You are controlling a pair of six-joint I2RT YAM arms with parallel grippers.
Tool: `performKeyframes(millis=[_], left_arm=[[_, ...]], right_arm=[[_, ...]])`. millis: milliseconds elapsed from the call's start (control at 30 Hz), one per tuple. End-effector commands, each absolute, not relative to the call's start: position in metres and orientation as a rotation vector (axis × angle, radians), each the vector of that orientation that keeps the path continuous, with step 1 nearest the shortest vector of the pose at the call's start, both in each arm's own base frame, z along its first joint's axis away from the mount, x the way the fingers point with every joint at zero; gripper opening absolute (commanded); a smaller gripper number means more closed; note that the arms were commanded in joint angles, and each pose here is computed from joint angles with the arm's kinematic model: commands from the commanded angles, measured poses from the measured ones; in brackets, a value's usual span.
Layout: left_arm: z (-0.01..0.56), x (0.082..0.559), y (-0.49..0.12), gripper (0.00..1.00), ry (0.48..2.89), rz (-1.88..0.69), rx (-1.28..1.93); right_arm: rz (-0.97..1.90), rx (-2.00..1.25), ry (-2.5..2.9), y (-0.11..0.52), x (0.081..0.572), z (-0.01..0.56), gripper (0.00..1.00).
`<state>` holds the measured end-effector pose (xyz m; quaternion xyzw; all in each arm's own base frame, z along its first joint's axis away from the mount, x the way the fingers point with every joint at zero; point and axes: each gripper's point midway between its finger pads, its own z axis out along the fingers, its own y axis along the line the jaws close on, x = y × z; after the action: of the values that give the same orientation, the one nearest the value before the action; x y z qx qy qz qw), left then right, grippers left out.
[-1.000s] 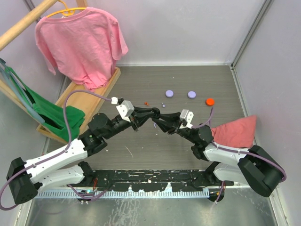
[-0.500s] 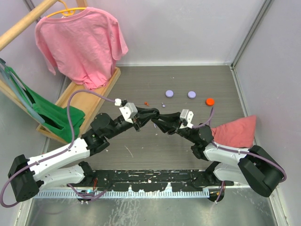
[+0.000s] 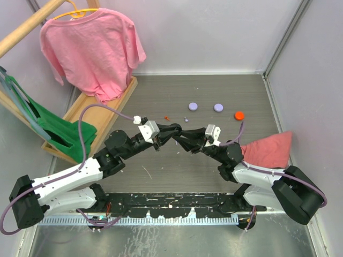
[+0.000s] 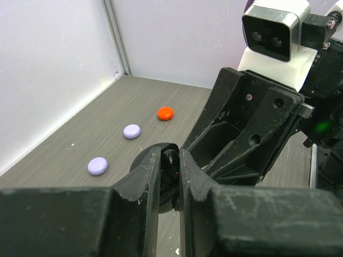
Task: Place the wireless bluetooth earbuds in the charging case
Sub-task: Place the earbud in the charging case.
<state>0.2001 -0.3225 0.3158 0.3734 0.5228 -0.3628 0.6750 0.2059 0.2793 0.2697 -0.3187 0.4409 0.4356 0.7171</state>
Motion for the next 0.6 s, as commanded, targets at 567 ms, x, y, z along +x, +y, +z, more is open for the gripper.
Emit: performKeyframes(millis=[567], left_arm=[[0.324, 0.188, -0.314, 0.02, 1.111, -0.773, 0.891]], right_arm=[[0.949, -0.652, 0.818, 0.270, 0.198, 0.316, 0.01]])
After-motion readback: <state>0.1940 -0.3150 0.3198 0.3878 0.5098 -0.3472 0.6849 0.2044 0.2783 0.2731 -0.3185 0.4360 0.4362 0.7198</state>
